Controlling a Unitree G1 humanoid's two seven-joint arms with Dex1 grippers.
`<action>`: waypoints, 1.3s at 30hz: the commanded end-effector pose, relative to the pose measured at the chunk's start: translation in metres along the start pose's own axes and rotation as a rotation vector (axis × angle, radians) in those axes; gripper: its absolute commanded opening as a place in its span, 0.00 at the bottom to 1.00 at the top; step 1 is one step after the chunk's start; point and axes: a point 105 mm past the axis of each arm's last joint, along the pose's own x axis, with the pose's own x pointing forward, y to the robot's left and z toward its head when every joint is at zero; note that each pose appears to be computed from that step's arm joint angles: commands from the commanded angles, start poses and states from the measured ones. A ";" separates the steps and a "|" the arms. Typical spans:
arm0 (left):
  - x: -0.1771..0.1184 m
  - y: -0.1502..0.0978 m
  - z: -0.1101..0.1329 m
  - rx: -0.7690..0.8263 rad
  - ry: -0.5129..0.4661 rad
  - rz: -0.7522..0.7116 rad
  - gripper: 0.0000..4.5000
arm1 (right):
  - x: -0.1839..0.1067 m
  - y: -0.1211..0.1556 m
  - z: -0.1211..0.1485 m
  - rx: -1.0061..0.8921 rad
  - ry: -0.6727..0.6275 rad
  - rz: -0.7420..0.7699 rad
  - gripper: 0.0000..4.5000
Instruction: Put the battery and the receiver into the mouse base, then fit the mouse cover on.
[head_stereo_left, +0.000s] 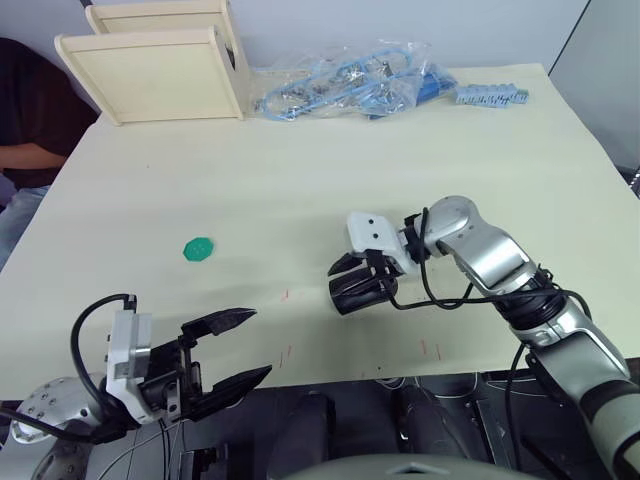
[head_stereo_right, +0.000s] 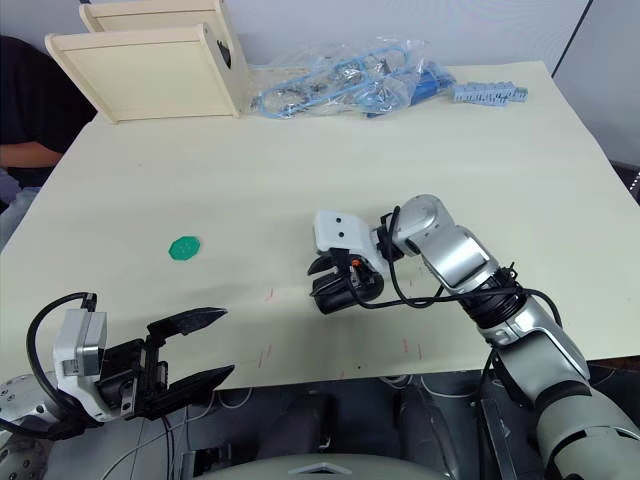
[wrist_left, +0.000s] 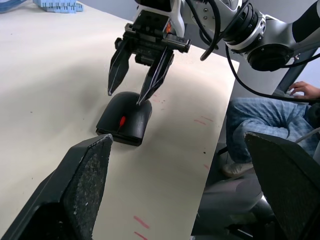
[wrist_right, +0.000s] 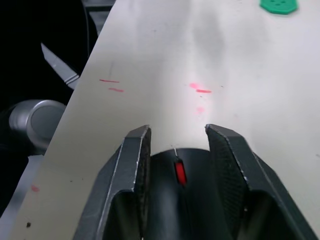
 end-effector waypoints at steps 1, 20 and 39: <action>-0.002 0.000 0.003 0.024 -0.005 0.010 1.00 | 0.004 -0.003 0.013 -0.058 0.007 -0.009 0.41; -0.002 -0.002 0.002 0.021 -0.003 0.013 1.00 | 0.017 -0.006 -0.006 -0.043 0.146 -0.029 0.41; 0.000 -0.005 -0.001 0.009 -0.005 0.014 1.00 | 0.025 -0.002 -0.020 -0.037 0.220 0.008 0.41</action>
